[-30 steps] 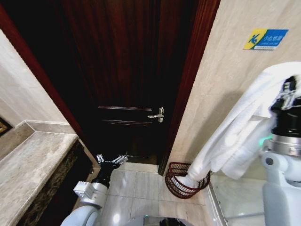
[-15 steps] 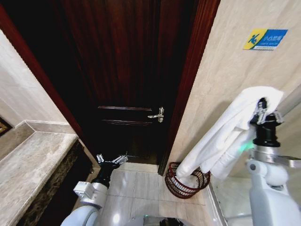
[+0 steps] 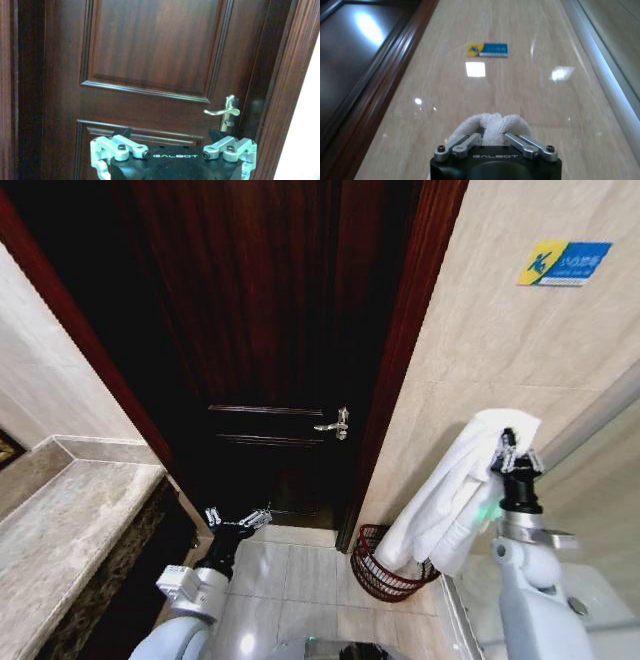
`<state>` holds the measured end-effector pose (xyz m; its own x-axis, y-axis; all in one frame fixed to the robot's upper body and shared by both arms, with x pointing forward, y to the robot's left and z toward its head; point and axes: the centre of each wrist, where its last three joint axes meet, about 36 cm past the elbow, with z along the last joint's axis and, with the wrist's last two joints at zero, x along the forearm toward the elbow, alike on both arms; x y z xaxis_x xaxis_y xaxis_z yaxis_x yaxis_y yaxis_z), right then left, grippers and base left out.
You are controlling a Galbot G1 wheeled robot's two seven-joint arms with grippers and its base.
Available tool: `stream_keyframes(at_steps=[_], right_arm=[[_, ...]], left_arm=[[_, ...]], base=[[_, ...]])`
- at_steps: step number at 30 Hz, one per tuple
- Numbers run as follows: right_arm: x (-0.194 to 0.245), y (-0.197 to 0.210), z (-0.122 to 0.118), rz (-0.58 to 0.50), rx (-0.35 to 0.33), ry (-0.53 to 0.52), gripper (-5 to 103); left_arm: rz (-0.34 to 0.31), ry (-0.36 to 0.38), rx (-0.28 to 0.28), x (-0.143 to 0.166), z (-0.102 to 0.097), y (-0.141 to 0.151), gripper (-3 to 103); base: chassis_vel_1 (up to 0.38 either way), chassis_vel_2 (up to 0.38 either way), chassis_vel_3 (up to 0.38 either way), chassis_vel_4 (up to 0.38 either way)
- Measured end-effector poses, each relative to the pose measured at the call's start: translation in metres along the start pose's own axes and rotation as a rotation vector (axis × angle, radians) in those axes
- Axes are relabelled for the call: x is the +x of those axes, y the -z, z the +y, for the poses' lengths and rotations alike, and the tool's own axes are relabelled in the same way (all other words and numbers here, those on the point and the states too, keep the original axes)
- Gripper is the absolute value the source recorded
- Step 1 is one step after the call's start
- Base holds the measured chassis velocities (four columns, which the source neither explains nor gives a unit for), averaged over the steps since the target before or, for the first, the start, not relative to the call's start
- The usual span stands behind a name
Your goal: Discard the used towel into the hamper.
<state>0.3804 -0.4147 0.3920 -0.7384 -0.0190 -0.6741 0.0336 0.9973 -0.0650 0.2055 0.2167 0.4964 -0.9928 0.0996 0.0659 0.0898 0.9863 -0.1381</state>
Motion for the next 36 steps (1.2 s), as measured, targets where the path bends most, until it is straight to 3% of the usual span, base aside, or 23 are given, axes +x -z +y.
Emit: stream_keyframes(at_steps=[6, 17, 22, 36], right_arm=[[0.022, -0.022, 0.003, 0.047, -0.011, -0.027, 8], [0.054, -0.059, 0.002, 0.103, 0.033, -0.006, 8], [0.063, -0.078, 0.014, 0.121, 0.024, 0.003, 8], [0.099, -0.114, 0.017, 0.229, -0.015, -0.021, 8]], left_arm=[[0.0, 0.0, 0.0, 0.0, 0.0, 0.0, 100], [0.0, 0.0, 0.0, 0.0, 0.0, 0.0, 100], [0.0, 0.0, 0.0, 0.0, 0.0, 0.0, 100], [0.0, 0.0, 0.0, 0.0, 0.0, 0.0, 100]], base=[[0.0, 0.0, 0.0, 0.0], [0.0, 0.0, 0.0, 0.0], [0.0, 0.0, 0.0, 0.0], [0.0, 0.0, 0.0, 0.0]])
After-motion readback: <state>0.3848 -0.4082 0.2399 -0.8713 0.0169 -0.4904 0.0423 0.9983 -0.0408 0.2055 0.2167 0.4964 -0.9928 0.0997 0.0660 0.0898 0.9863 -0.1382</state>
